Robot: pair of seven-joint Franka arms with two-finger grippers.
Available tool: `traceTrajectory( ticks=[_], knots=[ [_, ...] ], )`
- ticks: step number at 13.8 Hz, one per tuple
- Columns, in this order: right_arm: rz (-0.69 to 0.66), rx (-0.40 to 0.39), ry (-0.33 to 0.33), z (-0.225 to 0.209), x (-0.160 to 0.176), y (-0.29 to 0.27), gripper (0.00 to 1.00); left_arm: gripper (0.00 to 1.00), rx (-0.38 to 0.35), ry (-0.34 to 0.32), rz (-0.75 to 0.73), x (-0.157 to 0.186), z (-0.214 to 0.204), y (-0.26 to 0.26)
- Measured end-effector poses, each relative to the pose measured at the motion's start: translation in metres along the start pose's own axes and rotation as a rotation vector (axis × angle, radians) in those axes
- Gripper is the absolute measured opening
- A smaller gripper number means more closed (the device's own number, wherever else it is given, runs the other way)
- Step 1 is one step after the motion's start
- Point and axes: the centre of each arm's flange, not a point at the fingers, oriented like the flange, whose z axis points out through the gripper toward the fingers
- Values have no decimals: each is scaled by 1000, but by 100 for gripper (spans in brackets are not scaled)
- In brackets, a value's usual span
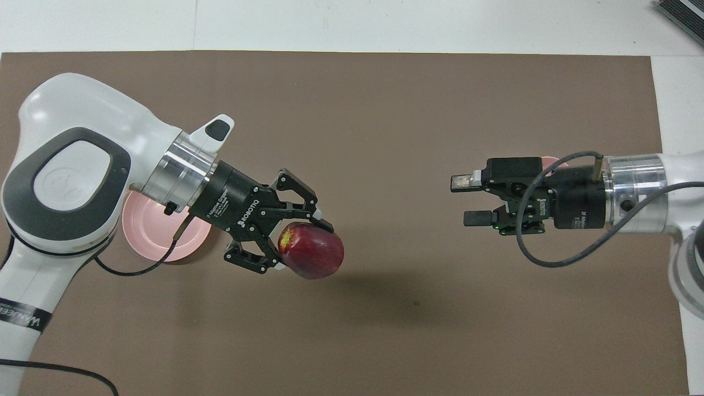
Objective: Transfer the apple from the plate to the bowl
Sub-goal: 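Carry the apple with the left gripper while the right gripper approaches it, then close the right gripper on the apple held by the left gripper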
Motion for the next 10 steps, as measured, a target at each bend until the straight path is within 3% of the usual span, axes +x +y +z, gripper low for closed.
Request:
traceTrajectory(
  ticks=[7,10],
  knots=[
    [-30,11,-1,45,-28,-11,100,71,-133,-218,-296,22,76,39],
    [-26,10,3,41,-28,-2,100,71,-161,-262,-375,16,87,47]
  ],
)
